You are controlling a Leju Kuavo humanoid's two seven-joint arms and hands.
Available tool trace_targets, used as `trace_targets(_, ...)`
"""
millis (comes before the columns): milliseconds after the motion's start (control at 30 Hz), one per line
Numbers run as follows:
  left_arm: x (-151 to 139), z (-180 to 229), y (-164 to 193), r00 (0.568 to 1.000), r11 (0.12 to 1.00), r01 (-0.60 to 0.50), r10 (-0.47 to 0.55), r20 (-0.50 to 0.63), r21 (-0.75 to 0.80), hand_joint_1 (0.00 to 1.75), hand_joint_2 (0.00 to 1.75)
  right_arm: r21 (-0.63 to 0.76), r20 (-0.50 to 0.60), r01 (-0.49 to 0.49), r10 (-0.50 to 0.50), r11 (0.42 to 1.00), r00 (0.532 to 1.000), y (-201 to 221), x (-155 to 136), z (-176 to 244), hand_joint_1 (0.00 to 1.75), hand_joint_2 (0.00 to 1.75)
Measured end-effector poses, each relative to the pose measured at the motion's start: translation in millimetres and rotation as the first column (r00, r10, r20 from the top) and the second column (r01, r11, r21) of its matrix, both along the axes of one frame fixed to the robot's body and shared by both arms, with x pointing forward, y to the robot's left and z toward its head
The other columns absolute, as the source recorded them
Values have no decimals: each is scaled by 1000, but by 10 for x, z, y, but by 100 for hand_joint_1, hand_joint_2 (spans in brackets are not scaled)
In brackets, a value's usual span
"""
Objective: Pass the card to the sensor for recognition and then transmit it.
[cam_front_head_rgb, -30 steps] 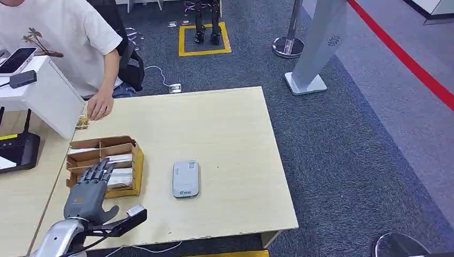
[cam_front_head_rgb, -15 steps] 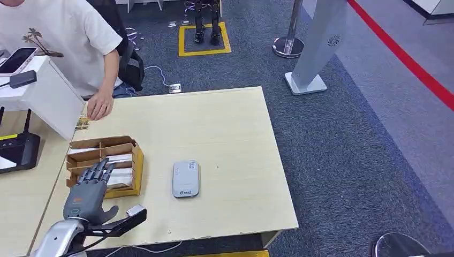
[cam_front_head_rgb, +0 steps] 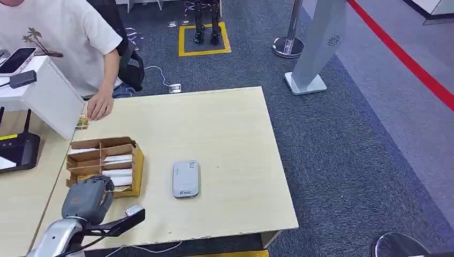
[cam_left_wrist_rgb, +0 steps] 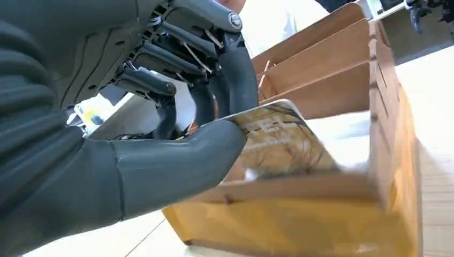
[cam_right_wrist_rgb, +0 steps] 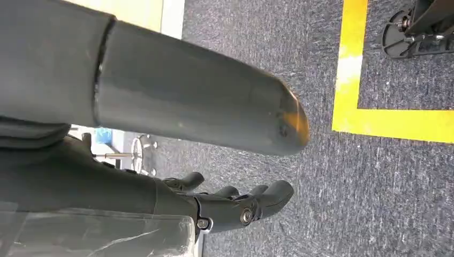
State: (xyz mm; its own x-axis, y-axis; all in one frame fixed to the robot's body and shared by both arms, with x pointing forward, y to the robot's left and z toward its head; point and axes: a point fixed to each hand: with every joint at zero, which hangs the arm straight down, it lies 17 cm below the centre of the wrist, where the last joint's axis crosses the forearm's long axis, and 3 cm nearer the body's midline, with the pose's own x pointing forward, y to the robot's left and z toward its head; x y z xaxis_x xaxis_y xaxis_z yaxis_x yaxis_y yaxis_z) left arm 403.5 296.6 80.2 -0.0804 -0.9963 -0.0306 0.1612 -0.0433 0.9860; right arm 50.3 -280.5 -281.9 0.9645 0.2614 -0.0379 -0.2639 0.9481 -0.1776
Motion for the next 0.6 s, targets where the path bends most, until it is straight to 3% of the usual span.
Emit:
trace_targets(467, 11, 67, -34, 1000, 1000, 6, -6, 24, -24, 175, 175, -1, 7, 27, -27, 1000, 1000, -4, 10, 0, 0, 0)
trace_targets(600, 81, 207, -19, 996, 1000, -2, 2, 84, -6, 175, 175, -2, 8, 17, -17, 1000, 1000, -6, 14, 0, 0, 0)
